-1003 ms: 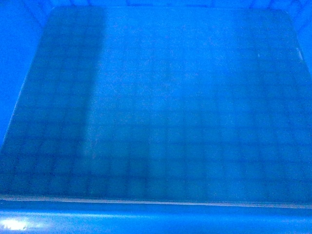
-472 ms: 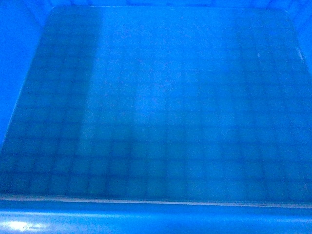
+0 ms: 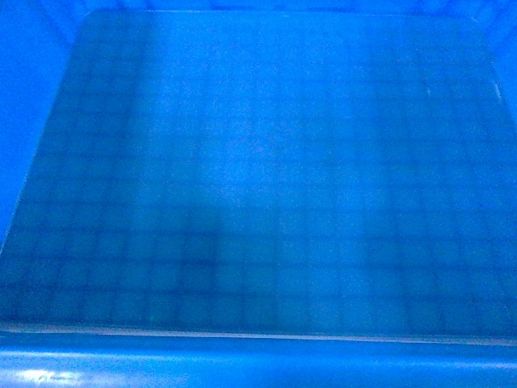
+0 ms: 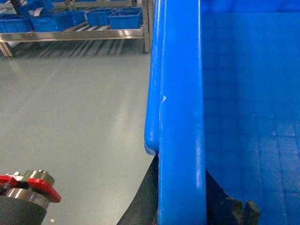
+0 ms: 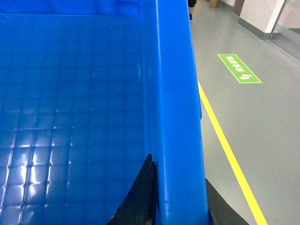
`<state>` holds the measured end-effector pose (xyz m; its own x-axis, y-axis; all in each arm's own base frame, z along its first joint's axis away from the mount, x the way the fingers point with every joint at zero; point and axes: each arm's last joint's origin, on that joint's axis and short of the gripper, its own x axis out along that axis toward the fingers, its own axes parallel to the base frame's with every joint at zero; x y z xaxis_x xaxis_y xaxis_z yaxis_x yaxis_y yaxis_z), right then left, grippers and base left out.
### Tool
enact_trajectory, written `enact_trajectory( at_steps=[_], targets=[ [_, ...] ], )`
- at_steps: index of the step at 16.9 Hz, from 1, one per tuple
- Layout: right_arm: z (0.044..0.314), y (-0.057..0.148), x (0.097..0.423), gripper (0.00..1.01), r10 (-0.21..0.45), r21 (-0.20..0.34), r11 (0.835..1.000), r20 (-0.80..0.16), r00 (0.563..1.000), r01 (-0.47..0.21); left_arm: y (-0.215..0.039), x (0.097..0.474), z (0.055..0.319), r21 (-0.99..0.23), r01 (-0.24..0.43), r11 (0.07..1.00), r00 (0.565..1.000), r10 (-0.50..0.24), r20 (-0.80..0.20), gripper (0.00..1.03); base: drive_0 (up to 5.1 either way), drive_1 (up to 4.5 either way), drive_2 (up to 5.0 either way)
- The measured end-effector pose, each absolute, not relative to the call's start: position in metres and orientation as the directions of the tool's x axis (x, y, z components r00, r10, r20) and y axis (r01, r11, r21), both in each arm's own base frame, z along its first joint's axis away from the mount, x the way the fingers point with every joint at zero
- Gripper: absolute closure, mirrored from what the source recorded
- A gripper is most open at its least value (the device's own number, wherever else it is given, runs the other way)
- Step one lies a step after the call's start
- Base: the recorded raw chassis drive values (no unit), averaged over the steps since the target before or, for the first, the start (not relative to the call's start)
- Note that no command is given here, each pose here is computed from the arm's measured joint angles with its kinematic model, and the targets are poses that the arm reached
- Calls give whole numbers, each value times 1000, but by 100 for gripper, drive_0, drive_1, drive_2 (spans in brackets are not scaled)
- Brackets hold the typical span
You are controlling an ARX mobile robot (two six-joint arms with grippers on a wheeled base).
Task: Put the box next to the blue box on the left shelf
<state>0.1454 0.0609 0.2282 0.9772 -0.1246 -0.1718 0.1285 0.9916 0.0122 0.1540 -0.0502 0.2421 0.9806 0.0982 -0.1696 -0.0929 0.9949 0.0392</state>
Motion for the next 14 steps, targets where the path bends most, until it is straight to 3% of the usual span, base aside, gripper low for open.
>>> enact_trajectory(
  at_steps=[5, 14],
  targets=[
    [228, 61, 145, 91, -125, 11, 992, -172, 977, 129, -50, 153, 242, 40, -97, 994, 980, 102, -168, 93, -117, -117, -117],
    [228, 61, 145, 91, -125, 11, 992, -171, 977, 129, -50, 154, 242, 41, -98, 994, 980, 103, -168, 93, 1, 420, -418]
  ],
)
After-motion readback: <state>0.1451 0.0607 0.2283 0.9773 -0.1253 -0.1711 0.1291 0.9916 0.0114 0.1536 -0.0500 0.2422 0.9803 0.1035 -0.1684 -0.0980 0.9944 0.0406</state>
